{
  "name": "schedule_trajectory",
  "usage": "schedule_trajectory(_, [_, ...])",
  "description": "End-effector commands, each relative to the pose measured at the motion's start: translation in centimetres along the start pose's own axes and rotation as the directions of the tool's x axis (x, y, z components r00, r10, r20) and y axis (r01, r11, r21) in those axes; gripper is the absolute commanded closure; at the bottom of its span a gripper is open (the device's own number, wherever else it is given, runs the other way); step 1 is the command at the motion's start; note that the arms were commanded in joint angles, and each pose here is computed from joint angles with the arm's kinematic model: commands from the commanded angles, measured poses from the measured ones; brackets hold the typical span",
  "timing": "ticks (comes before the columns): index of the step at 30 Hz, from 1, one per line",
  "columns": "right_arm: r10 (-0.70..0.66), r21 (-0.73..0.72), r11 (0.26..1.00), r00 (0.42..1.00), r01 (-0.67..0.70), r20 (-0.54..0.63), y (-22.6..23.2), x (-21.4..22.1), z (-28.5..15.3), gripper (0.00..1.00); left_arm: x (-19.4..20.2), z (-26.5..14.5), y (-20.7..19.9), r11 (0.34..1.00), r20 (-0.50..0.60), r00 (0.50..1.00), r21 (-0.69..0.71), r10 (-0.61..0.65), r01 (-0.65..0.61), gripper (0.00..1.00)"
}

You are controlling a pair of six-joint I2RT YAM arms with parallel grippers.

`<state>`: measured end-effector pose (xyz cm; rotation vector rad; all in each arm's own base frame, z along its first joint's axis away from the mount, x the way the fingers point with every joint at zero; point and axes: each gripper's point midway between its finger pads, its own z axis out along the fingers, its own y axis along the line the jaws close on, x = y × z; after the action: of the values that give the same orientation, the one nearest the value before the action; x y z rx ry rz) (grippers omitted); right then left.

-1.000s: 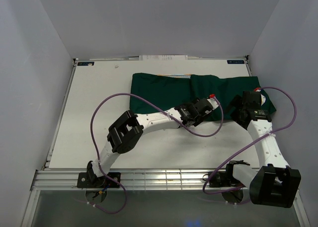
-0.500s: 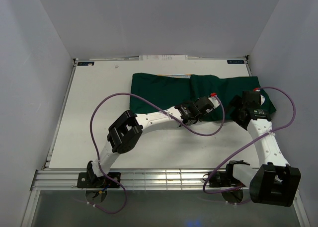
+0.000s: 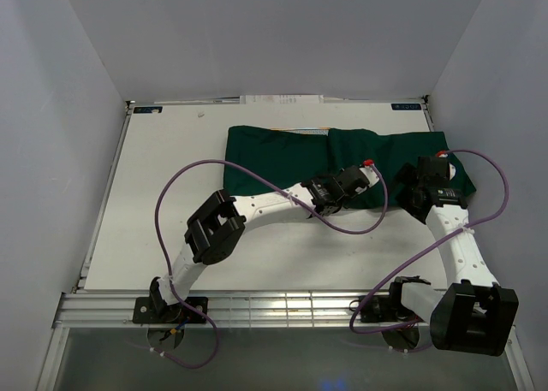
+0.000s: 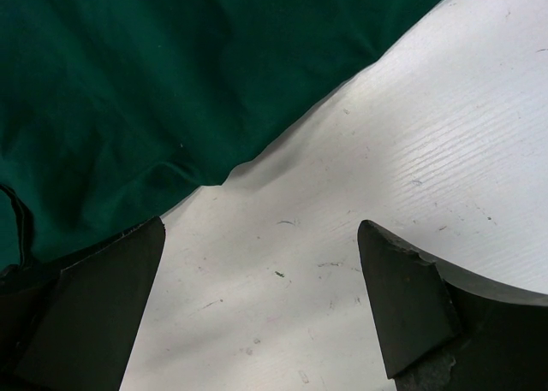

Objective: Open and lay out the surgical kit
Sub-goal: Open the surgical kit at the center of the board.

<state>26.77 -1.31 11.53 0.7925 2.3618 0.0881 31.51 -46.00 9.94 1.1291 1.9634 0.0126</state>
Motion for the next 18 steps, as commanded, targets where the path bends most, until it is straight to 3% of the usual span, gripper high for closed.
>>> schedule_trajectory(1, [0.008,-0.032,0.999,0.998,-0.007,0.056,0.8,-1.6,-0.5,0.01,-2.8,-2.1,2.9,0.998,0.06,0.998,-0.066,-0.019,0.023,1.0])
schedule_trajectory(13, [0.0,-0.055,0.999,0.997,0.003,0.071,1.1,-1.8,-0.8,0.0,-3.0,-4.9,11.0,0.973,0.074,0.996,-0.219,-0.054,0.069,1.0])
schedule_trajectory(18, [-0.003,-0.061,0.998,0.998,0.007,0.064,1.2,-1.7,-0.8,0.0,-0.8,-5.2,15.0,0.951,0.029,0.997,-0.299,-0.074,0.079,1.0])
